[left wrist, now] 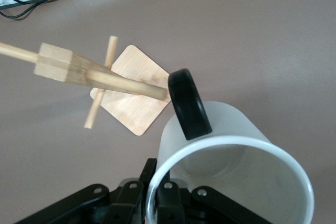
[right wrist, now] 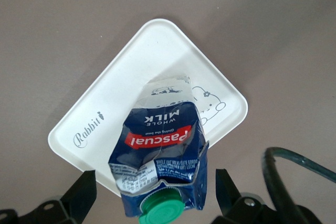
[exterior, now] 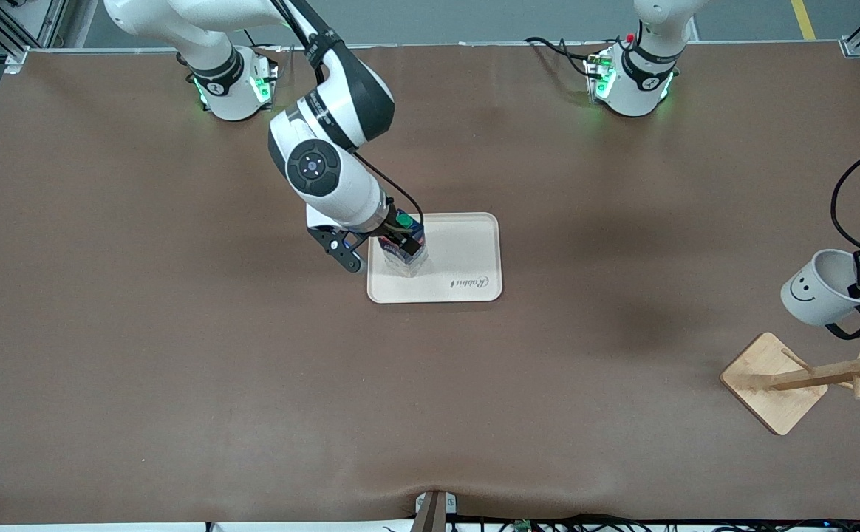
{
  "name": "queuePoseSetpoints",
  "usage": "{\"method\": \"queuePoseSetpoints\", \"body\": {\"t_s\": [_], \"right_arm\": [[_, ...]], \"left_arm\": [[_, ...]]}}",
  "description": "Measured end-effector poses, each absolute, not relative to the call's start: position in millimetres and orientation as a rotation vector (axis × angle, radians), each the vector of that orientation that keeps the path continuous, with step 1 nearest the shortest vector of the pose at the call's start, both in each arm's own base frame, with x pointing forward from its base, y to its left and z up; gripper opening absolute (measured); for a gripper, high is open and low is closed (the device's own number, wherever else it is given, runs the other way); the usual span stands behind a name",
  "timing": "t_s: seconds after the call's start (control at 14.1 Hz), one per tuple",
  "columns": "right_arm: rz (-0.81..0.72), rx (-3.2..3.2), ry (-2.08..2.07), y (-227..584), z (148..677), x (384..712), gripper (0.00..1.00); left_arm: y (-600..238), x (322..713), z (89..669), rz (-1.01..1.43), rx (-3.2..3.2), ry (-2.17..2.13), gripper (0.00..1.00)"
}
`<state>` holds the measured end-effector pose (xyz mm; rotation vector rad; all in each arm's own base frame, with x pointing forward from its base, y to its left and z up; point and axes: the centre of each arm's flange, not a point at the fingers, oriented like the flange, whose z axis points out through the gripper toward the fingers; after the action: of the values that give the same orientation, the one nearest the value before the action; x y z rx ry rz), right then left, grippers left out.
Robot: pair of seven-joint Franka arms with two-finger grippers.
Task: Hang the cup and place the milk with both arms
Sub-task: 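Hang the mug handle on the stand peg while the right gripper lifts milk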
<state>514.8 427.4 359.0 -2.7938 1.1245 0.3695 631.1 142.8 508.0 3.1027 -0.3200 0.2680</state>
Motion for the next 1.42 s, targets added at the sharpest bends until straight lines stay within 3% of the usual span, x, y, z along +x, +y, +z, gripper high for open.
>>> {"method": "queuePoseSetpoints", "body": {"t_s": [0.36, 0.57, 0.71, 1.0, 1.21, 1.42], "right_arm": [[0.348, -2.865, 1.117, 446, 325, 501, 1.0], [0.34, -2.858, 1.141, 449, 323, 500, 0.75], [0.333, -2.851, 1.155, 447, 325, 503, 0.75], [0.35, -2.822, 1.23, 433, 355, 526, 0.75], [0.455, -2.825, 1.292, 391, 404, 557, 0.67], [0.497, -2.879, 1.105, 338, 441, 579, 0.67]], "left_arm": [[163, 643, 486, 0.248, 3.077, -0.318, 0.05], [168, 645, 479, 0.241, 3.072, -0.307, 0.05], [174, 646, 474, 0.247, 3.071, -0.296, 0.06], [172, 650, 472, 0.255, 3.058, -0.277, 0.41], [155, 655, 481, 0.277, 3.046, -0.188, 0.7], [123, 653, 497, 0.23, 3.029, -0.057, 0.99]]}}
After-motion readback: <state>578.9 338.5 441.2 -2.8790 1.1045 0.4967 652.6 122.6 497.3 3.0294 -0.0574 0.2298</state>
